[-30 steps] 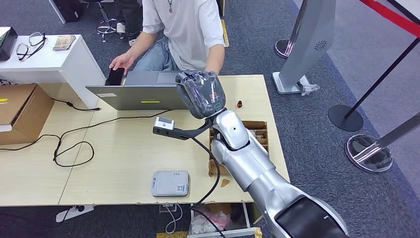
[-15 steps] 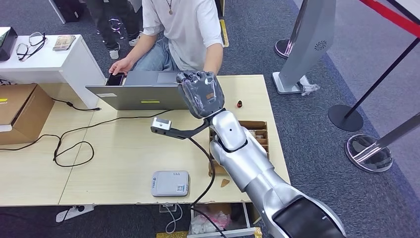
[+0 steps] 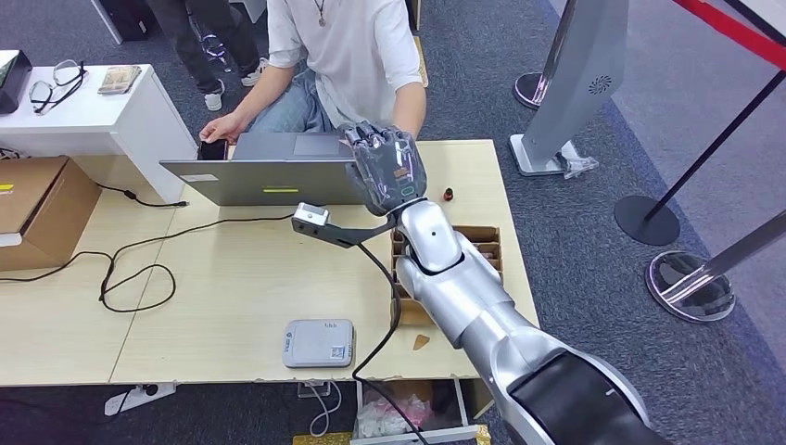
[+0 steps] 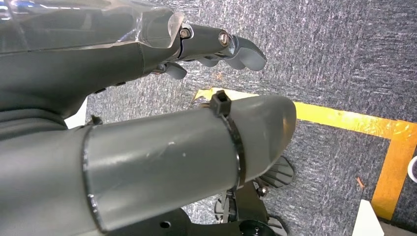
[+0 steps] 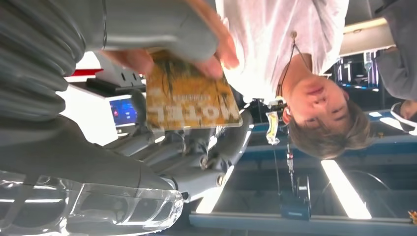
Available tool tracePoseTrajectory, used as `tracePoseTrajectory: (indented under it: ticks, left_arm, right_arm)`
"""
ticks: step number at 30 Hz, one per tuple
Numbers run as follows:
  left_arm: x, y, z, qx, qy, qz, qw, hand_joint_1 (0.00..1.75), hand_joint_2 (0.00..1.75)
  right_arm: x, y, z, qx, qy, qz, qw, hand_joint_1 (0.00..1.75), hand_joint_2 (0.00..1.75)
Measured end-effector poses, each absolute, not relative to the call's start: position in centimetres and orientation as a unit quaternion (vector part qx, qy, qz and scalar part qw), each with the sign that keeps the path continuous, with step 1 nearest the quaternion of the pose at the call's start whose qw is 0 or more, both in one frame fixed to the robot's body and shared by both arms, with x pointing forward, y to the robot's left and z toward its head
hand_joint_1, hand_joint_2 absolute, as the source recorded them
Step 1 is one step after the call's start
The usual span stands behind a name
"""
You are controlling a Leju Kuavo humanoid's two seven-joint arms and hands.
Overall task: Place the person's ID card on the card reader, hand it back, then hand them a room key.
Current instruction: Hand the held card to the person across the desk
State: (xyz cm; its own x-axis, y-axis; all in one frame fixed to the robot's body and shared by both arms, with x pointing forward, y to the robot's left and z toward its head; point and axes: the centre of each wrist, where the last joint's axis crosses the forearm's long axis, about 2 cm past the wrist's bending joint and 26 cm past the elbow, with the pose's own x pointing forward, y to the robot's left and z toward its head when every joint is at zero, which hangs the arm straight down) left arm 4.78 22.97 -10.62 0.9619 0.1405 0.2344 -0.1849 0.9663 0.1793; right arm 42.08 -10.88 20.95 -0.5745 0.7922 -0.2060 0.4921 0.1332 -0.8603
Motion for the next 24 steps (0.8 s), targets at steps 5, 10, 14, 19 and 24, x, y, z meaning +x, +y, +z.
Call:
tracePoseTrajectory:
  ticks: [5,10,14,19,24]
  left_arm:
    - [4.8,23.0,-10.6,0.100,-0.109,0.085,0.985,0.00,0.00]
    - [4.8,23.0,-10.6,0.101,-0.108,0.088,0.985,0.00,0.00]
    - [4.7,23.0,-10.6,0.103,-0.107,0.093,0.985,0.00,0.00]
    - [4.7,23.0,-10.6,0.105,-0.108,0.100,0.984,0.00,0.00]
    - [4.6,23.0,-10.7,0.102,-0.112,0.096,0.984,0.00,0.00]
  right_arm:
    - [42.1,-11.0,20.8,-0.422,-0.747,0.488,0.161,0.00,0.00]
    - [41.6,-11.1,20.7,-0.386,-0.782,0.457,0.174,0.00,0.00]
    - [41.1,-11.3,20.4,-0.325,-0.835,0.392,0.209,0.00,0.00]
    - [40.0,-11.6,18.8,-0.195,-0.887,0.256,0.332,0.00,0.00]
    - [37.8,-12.1,16.9,-0.055,-0.887,0.156,0.431,0.00,0.00]
